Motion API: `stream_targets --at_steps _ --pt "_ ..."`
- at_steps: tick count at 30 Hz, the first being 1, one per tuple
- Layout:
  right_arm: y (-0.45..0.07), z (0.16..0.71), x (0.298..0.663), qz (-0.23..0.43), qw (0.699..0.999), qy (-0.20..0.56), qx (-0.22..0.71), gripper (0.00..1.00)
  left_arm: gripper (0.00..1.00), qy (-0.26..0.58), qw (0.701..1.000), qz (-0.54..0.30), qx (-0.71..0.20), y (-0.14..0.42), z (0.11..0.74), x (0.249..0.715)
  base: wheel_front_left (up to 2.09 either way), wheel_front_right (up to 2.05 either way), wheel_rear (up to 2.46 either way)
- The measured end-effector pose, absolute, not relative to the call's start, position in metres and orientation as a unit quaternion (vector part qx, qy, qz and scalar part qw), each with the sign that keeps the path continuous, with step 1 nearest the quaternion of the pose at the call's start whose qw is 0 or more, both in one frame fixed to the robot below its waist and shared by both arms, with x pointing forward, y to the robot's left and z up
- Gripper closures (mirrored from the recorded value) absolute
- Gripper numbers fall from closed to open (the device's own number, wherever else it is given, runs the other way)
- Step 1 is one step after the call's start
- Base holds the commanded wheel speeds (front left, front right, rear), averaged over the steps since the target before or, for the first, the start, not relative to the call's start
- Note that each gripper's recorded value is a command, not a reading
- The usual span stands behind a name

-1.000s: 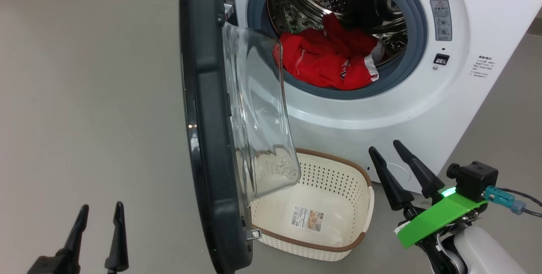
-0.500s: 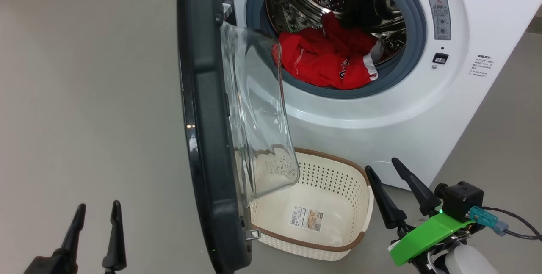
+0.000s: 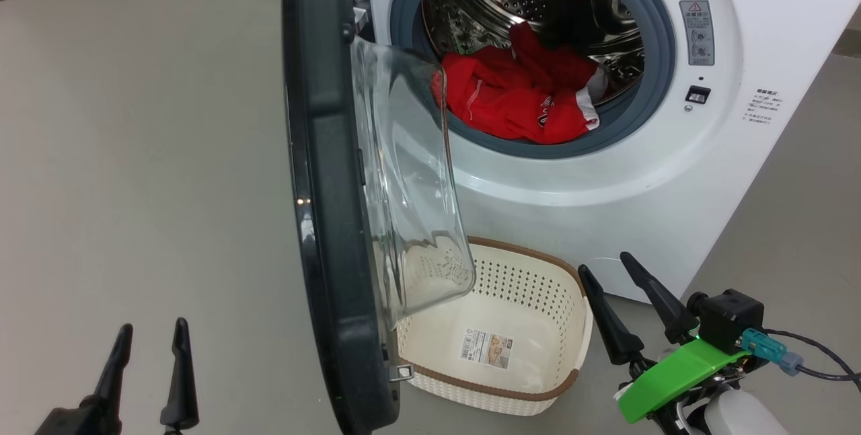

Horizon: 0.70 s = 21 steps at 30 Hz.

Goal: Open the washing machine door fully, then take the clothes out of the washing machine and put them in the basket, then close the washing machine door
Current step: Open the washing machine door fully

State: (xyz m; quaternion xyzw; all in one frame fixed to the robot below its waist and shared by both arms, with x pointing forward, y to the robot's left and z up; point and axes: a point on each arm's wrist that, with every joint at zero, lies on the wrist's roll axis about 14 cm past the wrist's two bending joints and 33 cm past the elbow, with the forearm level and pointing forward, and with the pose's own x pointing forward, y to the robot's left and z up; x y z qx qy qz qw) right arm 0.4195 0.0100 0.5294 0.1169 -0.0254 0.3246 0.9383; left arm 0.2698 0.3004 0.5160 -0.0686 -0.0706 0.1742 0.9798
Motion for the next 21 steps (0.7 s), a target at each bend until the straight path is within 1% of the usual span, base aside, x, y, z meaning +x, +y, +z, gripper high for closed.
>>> stream_targets --at_steps 17,18,19,20,21 --pt "0.0109 0.5274 0.4190 0.325 0.938 -0.022 0.116 0.00 0.00 -0.072 0.980 0.172 -0.071 0.2986 0.5163 0.2699 0.00 0.00 0.00" --pt "0.0109 0.5272 0.4189 0.325 0.938 -0.022 0.116 0.00 0.10 -0.072 0.980 0.172 -0.071 0.2983 0.5163 0.2701 0.00 0.00 0.00" --pt "0.0109 0.5270 0.4188 0.325 0.938 -0.022 0.115 0.00 0.29 -0.072 0.980 0.171 -0.071 0.2981 0.5163 0.2703 0.00 0.00 0.00" --pt "0.0107 0.5267 0.4187 0.325 0.939 -0.021 0.115 0.00 0.54 -0.072 0.980 0.171 -0.071 0.2977 0.5163 0.2706 0.00 0.00 0.00" --pt "0.0105 0.5265 0.4186 0.325 0.939 -0.021 0.115 0.00 0.75 -0.072 0.980 0.170 -0.071 0.2973 0.5164 0.2708 0.00 0.00 0.00"
